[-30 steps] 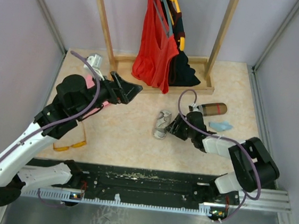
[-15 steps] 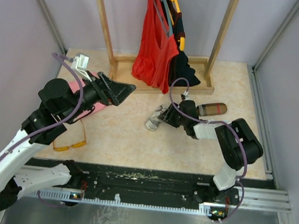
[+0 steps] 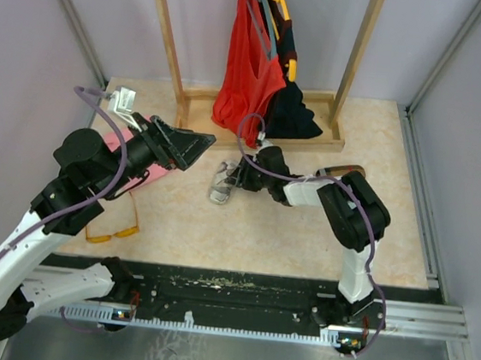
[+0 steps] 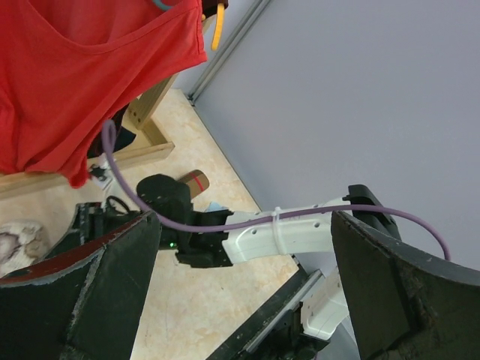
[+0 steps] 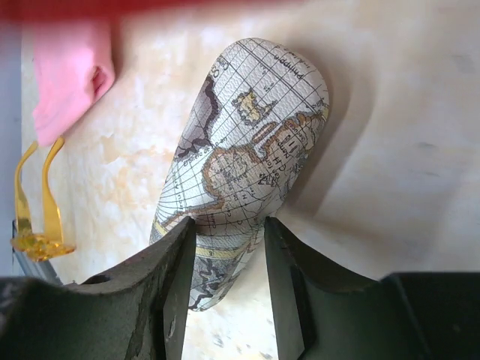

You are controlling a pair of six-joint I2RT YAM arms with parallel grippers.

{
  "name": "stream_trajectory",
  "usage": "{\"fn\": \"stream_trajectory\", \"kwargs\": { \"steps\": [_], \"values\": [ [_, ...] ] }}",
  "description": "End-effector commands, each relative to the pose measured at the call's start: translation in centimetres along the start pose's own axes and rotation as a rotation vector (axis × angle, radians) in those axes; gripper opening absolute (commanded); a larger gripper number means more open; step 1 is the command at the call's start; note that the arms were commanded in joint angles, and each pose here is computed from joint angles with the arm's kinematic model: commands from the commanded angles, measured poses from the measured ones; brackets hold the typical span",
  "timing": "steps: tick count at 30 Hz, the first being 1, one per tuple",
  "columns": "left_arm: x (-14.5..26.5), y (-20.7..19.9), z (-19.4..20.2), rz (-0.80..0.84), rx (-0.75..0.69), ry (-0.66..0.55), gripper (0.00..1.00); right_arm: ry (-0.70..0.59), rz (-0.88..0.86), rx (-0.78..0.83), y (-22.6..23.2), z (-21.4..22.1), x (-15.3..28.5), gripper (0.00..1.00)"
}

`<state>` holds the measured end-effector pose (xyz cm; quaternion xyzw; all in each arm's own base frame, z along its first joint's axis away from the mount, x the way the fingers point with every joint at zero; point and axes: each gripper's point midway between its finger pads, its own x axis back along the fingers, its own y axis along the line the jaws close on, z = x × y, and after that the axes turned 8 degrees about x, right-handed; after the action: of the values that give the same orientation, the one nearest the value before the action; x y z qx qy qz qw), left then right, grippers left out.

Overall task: Organize the sunglasses
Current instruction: Move the sunglasses case at the center of the board, then open the sunglasses case at the center of the board.

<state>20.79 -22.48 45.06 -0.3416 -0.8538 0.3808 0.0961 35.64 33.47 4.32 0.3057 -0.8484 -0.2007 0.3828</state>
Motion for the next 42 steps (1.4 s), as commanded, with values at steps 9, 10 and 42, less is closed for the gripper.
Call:
{"fn": "stream_trajectory", "kwargs": {
  "steps": [9,10,42],
  "values": [
    [1.4,-1.2,-1.7,0.055,-0.008,-0.081,1.00,0.070,-0.042,0.071,3.8,1.9,-2.1,0.42],
    [1.5,-1.3,-1.9,0.056,-0.010,-0.086,1.00,0.057,-0.043,0.078,4.1,1.4,-1.6,0.43],
    [3.7,-1.5,-4.8,0.023,-0.076,-0.183,1.00,-0.414,1.057,-0.346,-20.7,-11.4,23.0,0.74]
  ]
}}
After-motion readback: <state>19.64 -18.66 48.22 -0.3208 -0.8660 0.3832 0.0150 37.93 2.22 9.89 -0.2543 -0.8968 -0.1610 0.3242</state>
